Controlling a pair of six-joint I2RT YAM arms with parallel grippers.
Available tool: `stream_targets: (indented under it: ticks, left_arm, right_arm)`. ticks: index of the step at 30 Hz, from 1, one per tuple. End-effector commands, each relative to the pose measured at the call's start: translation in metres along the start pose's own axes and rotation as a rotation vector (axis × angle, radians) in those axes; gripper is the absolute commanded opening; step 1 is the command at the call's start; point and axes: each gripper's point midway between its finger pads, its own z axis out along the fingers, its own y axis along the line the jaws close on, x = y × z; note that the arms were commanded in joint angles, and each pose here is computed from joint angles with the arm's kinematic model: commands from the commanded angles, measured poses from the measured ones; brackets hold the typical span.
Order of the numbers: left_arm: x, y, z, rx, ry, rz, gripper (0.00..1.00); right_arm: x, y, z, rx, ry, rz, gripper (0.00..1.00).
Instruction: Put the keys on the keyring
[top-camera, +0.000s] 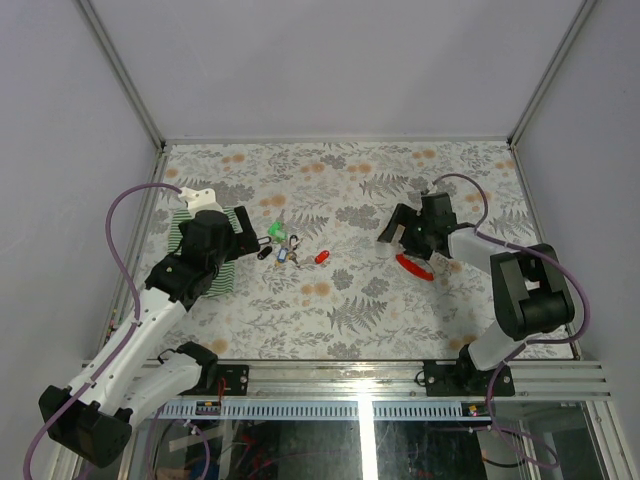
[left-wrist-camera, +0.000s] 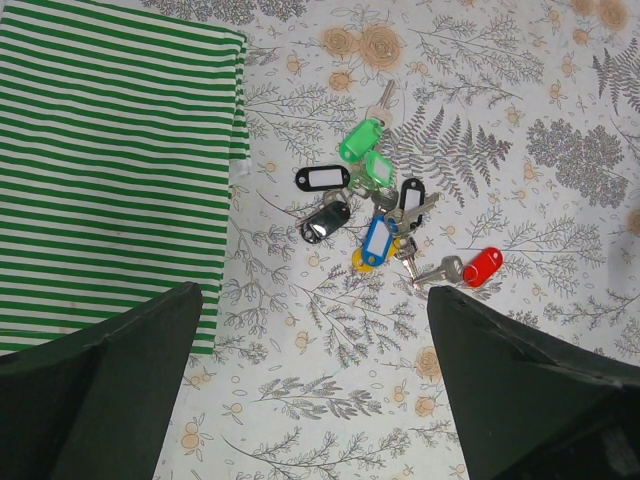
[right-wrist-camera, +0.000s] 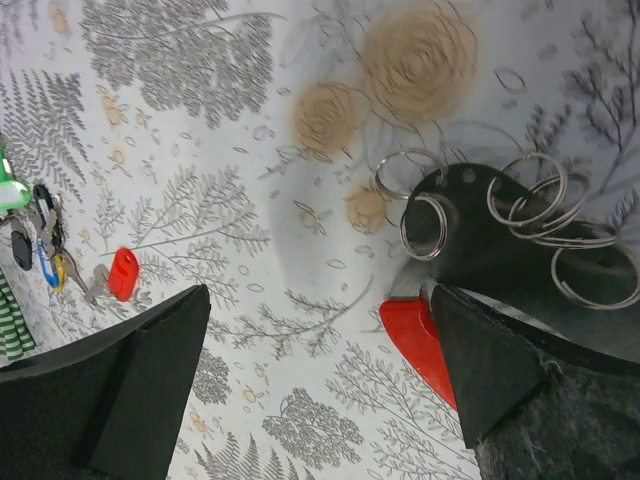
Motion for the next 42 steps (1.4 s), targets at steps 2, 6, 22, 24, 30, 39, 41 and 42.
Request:
stream_targets:
  ticks: [2, 6, 22, 24, 30, 39, 41, 42]
  left_arm:
    - [-0.015, -0.007, -0.001, 0.033, -0.051, -0.017, 1.00]
    - [-0.014, -0.006, -0.002, 0.028, -0.055, -0.020, 1.00]
    - [-0.009, -0.004, -0.002, 0.026, -0.039, -0.019, 1.00]
    - [-0.010, -0.003, -0.003, 0.023, -0.042, -0.021, 1.00]
    - [-0.011, -0.003, -0.003, 0.020, -0.044, -0.020, 1.00]
    - [-0.010, -0.003, -0.002, 0.019, -0.040, -0.019, 1.00]
    - [-0.009, -0.003, -0.001, 0.017, -0.039, -0.019, 1.00]
    - [-0.009, -0.003, -0.001, 0.017, -0.038, -0.017, 1.00]
  right_arm:
    - [-0.043, 0.015, -0.010, 0.028, -0.096, -0.209, 0.99]
    - [-0.044, -0.007, -0.033, 0.159, -0.080, -0.315, 0.99]
    - [-0.001, -0.037, -0.043, 0.234, 0.133, -0.382, 0.99]
    - [0.002, -0.039, -0.042, 0.233, 0.146, -0.378, 0.99]
    - [0.013, -0.043, -0.038, 0.229, 0.181, -0.367, 0.99]
    - [0.022, -0.048, -0.032, 0.229, 0.202, -0.343, 0.99]
    - [0.023, -0.050, -0.031, 0.232, 0.205, -0.340, 0.99]
    - [0.025, -0.051, -0.030, 0.233, 0.207, -0.339, 0.99]
